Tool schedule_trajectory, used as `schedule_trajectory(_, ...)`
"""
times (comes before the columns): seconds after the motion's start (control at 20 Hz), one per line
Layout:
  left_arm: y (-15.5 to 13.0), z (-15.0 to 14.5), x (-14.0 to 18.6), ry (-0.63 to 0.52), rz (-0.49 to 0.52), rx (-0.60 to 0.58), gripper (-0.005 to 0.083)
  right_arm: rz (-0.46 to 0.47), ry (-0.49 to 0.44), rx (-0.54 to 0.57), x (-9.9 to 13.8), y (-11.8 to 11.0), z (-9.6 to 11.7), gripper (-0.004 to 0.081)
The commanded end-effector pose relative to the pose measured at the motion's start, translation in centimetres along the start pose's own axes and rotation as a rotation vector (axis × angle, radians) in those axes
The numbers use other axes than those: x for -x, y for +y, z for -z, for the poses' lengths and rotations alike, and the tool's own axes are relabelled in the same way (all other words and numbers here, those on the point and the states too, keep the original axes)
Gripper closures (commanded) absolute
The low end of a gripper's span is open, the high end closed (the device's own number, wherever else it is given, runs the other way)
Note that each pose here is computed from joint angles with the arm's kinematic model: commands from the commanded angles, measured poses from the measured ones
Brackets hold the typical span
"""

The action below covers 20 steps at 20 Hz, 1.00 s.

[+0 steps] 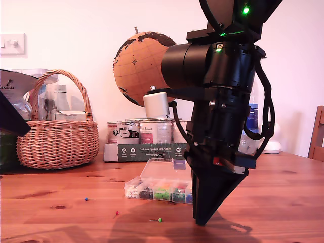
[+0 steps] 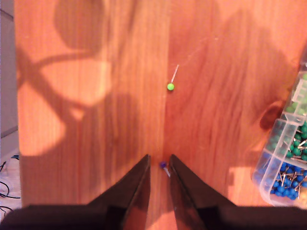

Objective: Sort the loose pins on the table into their correct compartments

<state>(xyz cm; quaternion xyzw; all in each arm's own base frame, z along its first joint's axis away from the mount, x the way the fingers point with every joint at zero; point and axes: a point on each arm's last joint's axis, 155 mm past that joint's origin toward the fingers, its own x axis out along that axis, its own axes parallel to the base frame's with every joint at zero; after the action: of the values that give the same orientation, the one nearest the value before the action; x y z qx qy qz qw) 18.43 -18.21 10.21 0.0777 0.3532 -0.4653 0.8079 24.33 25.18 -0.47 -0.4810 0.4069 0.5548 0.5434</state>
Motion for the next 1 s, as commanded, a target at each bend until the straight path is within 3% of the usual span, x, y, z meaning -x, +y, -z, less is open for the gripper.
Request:
schedule_trajectory(0.0,-0.1,-0.4,0.1,-0.008,0.005,-0.003,0.0797,-0.037,0.047,-0.006,-1.7,0.6,1.3,0.0709)
schedule_trajectory(0.3,-0.1,-0.4,0.1,-0.008,0.005,0.004,0.0797,-0.031,0.047,-0.006,-1.7,0.4,1.3,0.0777)
schedule_trajectory(0.7,-0.1,-0.4,0.1,-0.008,0.005,0.005,0.0797,-0.024,0.057,-0.036,-1.5,0.2,1.4,0.0779)
schedule_trajectory(0.95,-0.1,-0.5,0.1,-0.008,0.005,0.005,0.0797,-0.011,0.038,-0.123,0.0,-1.0,0.0,0.0779)
